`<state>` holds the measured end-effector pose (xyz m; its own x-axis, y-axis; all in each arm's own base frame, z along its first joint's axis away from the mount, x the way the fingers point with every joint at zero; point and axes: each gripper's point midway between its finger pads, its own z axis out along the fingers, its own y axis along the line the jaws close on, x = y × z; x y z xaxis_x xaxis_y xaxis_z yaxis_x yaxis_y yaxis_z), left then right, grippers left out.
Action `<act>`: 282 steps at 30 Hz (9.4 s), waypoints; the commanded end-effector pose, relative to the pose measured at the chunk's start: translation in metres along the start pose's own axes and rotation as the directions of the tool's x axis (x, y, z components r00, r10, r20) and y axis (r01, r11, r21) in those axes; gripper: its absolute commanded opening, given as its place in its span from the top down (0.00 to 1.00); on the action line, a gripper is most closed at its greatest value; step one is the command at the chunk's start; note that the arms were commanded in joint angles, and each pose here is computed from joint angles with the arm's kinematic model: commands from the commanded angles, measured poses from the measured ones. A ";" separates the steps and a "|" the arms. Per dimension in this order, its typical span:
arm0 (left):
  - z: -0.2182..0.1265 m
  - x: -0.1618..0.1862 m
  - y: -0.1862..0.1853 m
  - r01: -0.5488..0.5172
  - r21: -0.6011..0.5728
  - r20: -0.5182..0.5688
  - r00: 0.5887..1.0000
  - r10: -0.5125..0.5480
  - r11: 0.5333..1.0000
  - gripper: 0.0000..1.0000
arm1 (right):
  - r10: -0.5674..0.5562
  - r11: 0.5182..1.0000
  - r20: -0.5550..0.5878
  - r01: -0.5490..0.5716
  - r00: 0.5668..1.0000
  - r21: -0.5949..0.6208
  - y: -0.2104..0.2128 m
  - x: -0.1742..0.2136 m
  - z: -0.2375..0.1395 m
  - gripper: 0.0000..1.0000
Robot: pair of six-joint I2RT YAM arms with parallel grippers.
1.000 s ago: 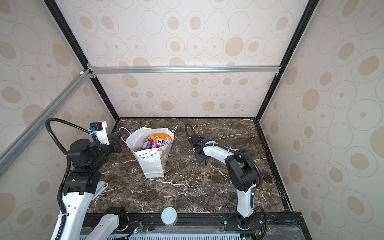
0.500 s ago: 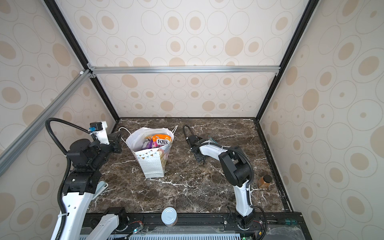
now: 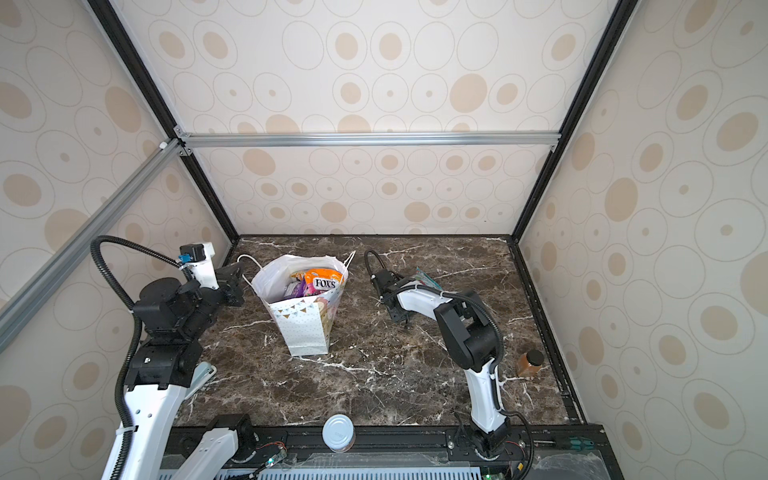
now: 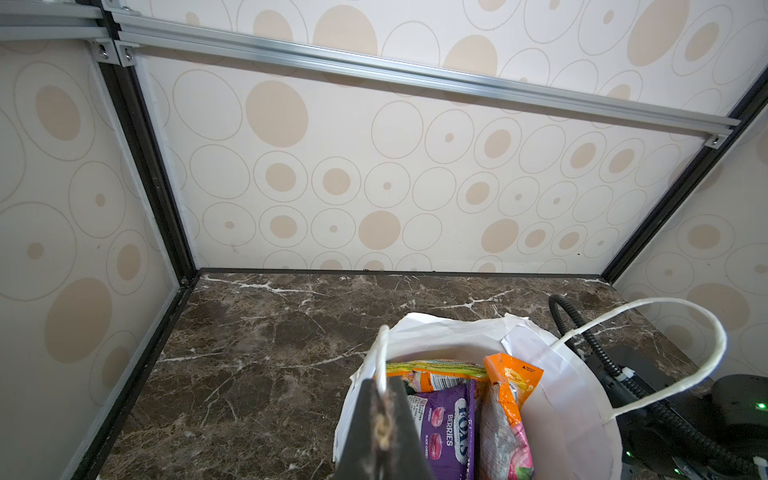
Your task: Place the snacks into the paper bag
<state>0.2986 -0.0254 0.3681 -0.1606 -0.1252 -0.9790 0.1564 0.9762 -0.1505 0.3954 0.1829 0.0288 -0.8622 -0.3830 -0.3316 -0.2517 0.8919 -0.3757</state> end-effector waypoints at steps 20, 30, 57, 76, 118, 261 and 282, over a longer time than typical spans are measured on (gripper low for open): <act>-0.011 -0.033 -0.006 -0.043 0.014 0.118 0.992 0.041 0.999 1.00 | 0.206 0.912 0.093 -0.156 0.974 -0.379 0.001 -0.020 -0.060 1.00; -0.011 -0.032 -0.006 -0.043 0.014 0.115 0.993 0.041 0.999 1.00 | 0.306 0.841 0.152 -0.191 0.940 -0.507 -0.017 -0.035 -0.102 1.00; -0.016 -0.036 -0.008 -0.045 0.017 0.132 0.990 0.043 0.999 1.00 | 0.349 0.848 0.241 -0.196 0.906 -0.493 -0.051 -0.049 -0.148 0.81; -0.013 -0.035 -0.007 -0.043 0.020 0.124 0.991 0.040 0.999 1.00 | 0.436 0.692 -0.124 -0.420 0.891 -0.587 -0.057 0.029 -0.019 0.36; -0.011 -0.033 -0.005 -0.044 0.010 0.117 0.992 0.043 0.999 1.00 | 0.501 0.506 -0.168 -0.445 0.849 -0.739 -0.033 0.018 -0.005 1.00; -0.014 -0.034 -0.008 -0.041 0.023 0.128 0.991 0.037 0.999 1.00 | 0.095 0.515 0.867 0.722 0.489 -0.463 0.107 -0.171 -0.458 1.00; -0.017 -0.036 -0.007 -0.045 0.012 0.136 0.990 0.043 0.999 1.00 | -0.102 0.593 0.898 0.751 0.428 -0.291 0.163 -0.152 -0.442 1.00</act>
<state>0.2944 -0.0276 0.3697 -0.1525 -0.1251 -0.9804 0.1700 0.9739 -0.1507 0.2904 0.4863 0.3935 -0.0236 -0.4686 -0.8831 -0.9407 0.3095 -0.1391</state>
